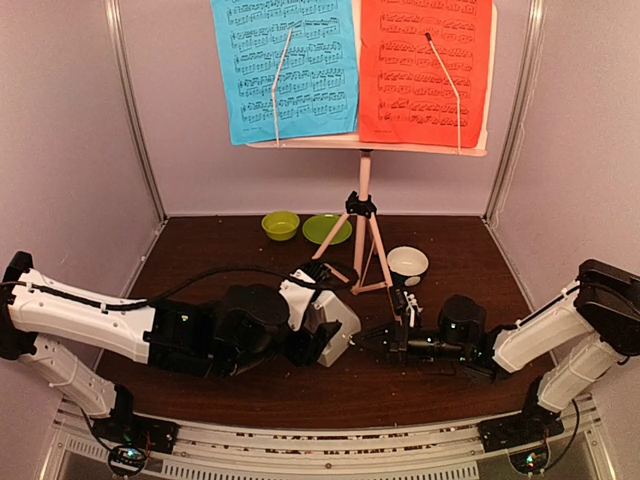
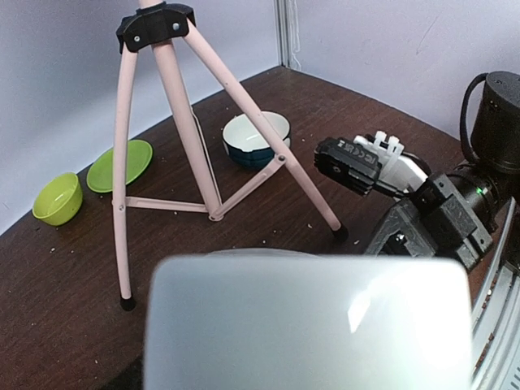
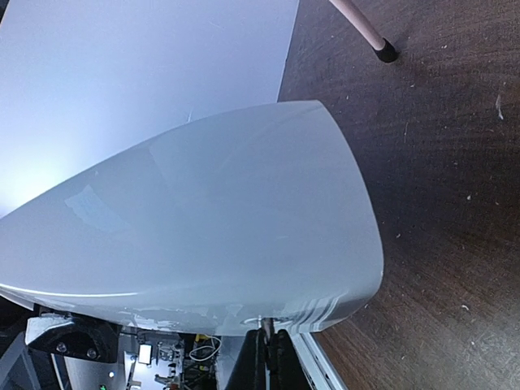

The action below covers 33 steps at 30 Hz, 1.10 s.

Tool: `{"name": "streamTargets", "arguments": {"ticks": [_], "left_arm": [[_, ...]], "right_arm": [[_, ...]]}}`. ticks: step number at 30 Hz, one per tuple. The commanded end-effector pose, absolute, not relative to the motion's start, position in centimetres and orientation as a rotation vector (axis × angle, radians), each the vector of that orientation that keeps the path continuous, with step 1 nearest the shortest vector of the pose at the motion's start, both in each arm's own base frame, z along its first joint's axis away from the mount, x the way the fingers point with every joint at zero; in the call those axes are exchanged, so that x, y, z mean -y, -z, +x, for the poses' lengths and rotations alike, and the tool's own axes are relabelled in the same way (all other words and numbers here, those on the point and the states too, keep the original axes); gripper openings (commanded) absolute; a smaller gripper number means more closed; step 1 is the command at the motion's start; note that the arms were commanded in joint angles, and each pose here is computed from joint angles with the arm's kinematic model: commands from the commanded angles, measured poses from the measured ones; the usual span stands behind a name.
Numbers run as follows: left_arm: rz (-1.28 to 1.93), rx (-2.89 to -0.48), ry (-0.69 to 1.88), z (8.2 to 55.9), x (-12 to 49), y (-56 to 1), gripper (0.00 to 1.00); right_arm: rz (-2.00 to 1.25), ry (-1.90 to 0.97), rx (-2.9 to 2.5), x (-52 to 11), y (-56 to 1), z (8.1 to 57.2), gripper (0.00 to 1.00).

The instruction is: Set up the instrument practice props

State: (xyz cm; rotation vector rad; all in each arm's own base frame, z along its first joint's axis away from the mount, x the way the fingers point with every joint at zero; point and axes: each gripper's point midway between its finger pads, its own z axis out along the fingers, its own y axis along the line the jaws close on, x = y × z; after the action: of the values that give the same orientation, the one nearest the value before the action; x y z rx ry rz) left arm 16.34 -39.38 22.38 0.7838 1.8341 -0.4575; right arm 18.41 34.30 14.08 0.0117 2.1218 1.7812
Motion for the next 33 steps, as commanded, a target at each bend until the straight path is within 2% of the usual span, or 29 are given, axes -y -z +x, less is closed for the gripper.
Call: {"name": "streamTargets", "arguments": {"ticks": [1, 23, 31, 33], "left_arm": [[0.701, -1.714, 0.628, 15.0, 40.4, -27.4, 0.11], [0.636, -1.662, 0.68, 14.3, 39.3, -28.9, 0.11], [0.626, -1.72, 0.612, 14.9, 39.8, -28.3, 0.1], [0.63, -1.758, 0.581, 15.2, 40.3, -27.7, 0.09]], "right_arm": [[0.228, -1.877, -2.019, -33.4, -15.5, 20.5, 0.0], [0.666, -2.102, -1.925, -32.1, -13.8, 22.0, 0.0], [0.549, -2.059, -1.949, -32.7, -14.7, 21.9, 0.0], [0.483, -2.0, -1.984, -32.9, -14.6, 21.8, 0.2]]}}
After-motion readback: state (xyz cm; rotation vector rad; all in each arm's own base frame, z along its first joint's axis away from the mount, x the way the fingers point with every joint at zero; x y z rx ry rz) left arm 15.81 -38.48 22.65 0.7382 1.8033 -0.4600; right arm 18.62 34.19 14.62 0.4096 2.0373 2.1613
